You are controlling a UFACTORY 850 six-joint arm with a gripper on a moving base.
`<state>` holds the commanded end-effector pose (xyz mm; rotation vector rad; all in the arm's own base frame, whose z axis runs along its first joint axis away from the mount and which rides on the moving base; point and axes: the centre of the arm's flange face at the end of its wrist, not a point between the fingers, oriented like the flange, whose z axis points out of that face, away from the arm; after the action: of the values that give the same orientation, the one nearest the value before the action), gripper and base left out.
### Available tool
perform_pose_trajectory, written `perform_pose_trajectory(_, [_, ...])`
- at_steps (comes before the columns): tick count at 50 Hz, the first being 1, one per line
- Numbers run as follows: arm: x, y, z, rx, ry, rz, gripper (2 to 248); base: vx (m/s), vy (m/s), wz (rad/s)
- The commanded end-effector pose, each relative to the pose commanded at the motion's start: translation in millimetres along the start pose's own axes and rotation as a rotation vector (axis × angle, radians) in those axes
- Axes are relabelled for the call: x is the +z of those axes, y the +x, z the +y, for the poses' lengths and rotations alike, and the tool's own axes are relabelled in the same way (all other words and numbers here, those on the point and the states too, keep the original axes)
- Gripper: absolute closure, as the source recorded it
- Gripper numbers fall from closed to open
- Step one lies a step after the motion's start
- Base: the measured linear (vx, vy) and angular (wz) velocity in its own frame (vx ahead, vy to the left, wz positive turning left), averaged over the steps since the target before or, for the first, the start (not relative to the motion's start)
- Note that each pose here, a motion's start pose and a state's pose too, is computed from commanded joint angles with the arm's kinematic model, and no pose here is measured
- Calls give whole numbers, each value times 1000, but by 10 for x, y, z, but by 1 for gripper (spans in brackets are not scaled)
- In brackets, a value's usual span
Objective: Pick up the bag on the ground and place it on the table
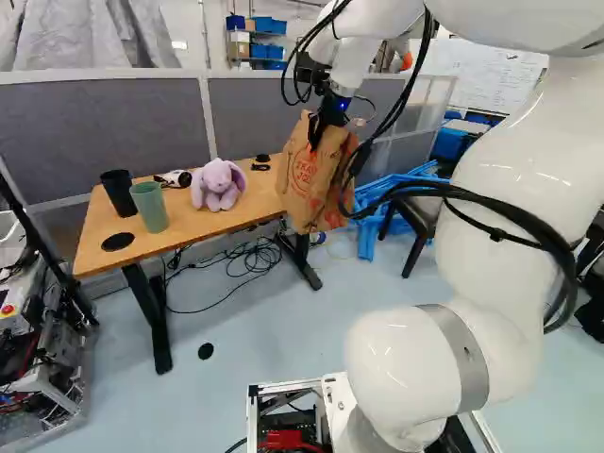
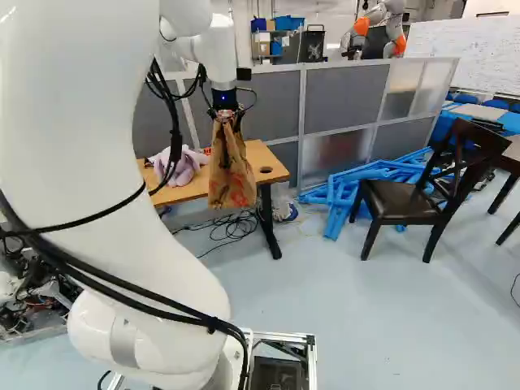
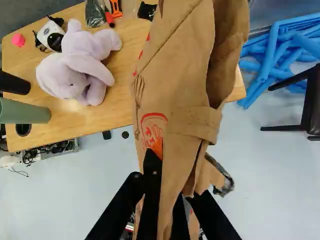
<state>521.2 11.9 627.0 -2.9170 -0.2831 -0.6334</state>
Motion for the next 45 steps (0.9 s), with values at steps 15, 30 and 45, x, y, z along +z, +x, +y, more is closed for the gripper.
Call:
perform_pose_trajectory(15, [0, 0, 0, 0, 0, 0, 229, 173, 4, -4])
perform_pose_trajectory(30, [0, 0, 0, 0, 0, 0, 229, 175, 4, -5])
perform_pose_trajectory(45, [0, 0, 0, 0, 0, 0, 229, 167, 1, -7])
